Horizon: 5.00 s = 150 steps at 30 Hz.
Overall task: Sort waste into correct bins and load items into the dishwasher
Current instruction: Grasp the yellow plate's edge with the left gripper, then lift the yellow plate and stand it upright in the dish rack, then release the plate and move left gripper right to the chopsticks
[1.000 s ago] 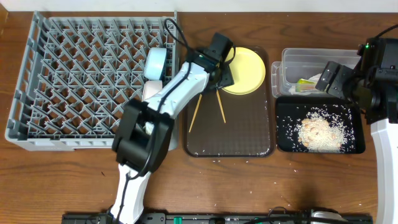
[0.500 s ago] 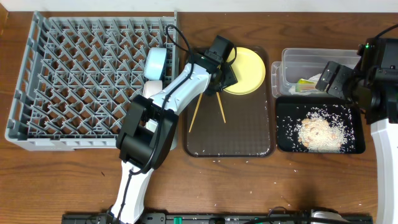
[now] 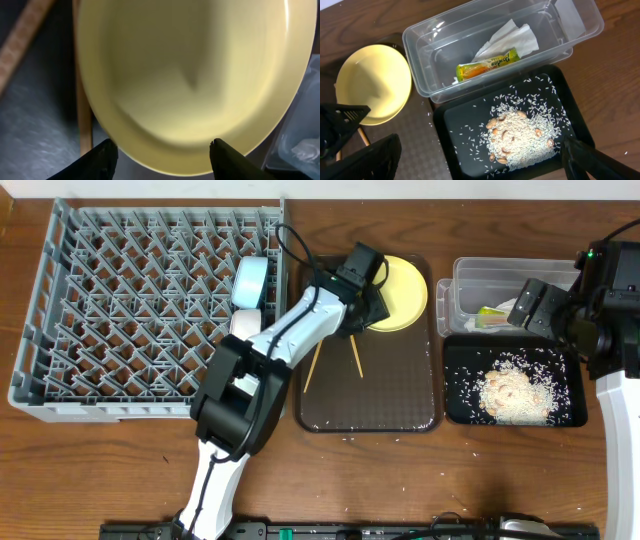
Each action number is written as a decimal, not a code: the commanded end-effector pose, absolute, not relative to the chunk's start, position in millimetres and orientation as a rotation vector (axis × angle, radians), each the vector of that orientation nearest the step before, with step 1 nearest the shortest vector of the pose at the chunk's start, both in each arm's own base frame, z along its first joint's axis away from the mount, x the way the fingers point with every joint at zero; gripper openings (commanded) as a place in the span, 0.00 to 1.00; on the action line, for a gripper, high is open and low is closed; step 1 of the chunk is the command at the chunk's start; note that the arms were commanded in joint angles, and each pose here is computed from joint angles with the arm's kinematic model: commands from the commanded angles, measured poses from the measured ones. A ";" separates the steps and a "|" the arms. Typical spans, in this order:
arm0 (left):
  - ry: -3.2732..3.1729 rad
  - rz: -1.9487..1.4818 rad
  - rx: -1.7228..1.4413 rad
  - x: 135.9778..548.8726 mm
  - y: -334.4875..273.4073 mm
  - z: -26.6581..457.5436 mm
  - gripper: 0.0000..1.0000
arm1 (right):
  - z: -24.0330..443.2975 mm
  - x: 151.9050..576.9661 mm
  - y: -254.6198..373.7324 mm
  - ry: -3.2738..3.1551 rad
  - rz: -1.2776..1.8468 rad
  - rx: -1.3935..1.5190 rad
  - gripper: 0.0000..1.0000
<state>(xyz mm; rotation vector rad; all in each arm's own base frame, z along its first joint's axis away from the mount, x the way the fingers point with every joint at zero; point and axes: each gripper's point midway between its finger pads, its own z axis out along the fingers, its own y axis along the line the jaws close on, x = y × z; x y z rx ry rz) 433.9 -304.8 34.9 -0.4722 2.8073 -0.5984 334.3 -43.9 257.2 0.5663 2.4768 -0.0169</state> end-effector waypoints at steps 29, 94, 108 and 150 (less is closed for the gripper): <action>2.772 -0.489 -0.626 433.5 -291.6 -7.7 0.57 | 256.7 334.4 -49.5 2.470 -0.036 0.599 0.99; 2.217 -0.192 -0.056 497.0 -175.9 236.2 0.08 | 256.7 334.4 -49.5 2.470 -0.036 0.599 0.99; 2.026 0.511 -0.128 514.6 0.0 297.0 0.07 | 256.7 334.4 -49.5 2.470 -0.036 0.599 0.99; 2.142 1.046 0.012 550.0 84.7 203.9 0.62 | 256.7 334.4 -49.5 2.470 -0.036 0.599 0.99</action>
